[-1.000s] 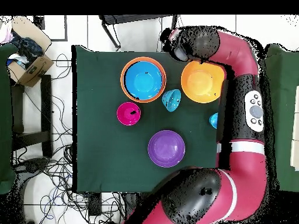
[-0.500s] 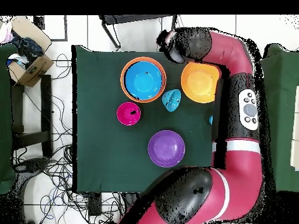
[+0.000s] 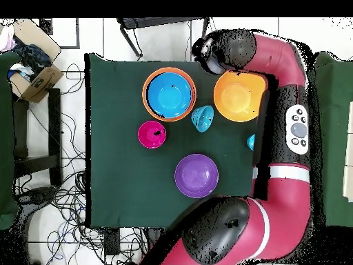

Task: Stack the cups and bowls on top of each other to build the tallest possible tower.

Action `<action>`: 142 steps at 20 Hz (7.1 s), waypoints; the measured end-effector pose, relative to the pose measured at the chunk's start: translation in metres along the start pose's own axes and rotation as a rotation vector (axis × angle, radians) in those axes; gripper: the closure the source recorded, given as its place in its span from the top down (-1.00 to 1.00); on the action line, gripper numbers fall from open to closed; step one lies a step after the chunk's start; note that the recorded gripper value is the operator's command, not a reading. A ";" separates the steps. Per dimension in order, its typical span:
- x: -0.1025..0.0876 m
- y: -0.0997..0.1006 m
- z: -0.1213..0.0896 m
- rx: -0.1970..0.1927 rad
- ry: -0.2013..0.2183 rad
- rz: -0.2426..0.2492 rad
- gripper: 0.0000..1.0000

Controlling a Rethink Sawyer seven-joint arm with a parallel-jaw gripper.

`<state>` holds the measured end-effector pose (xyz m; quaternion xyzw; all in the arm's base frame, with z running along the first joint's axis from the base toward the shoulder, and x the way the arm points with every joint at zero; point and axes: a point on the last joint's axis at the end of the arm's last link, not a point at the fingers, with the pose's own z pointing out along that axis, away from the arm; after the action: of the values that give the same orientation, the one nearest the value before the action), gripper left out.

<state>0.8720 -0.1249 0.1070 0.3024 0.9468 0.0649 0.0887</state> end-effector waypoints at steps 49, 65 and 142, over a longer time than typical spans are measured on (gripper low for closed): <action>0.034 -0.064 0.073 -0.003 0.051 0.022 1.00; 0.045 -0.068 0.086 0.004 0.074 0.019 1.00; -0.004 -0.060 -0.065 0.111 0.022 -0.030 -1.00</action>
<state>0.8278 -0.1801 0.1600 0.2921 0.9543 0.0145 0.0622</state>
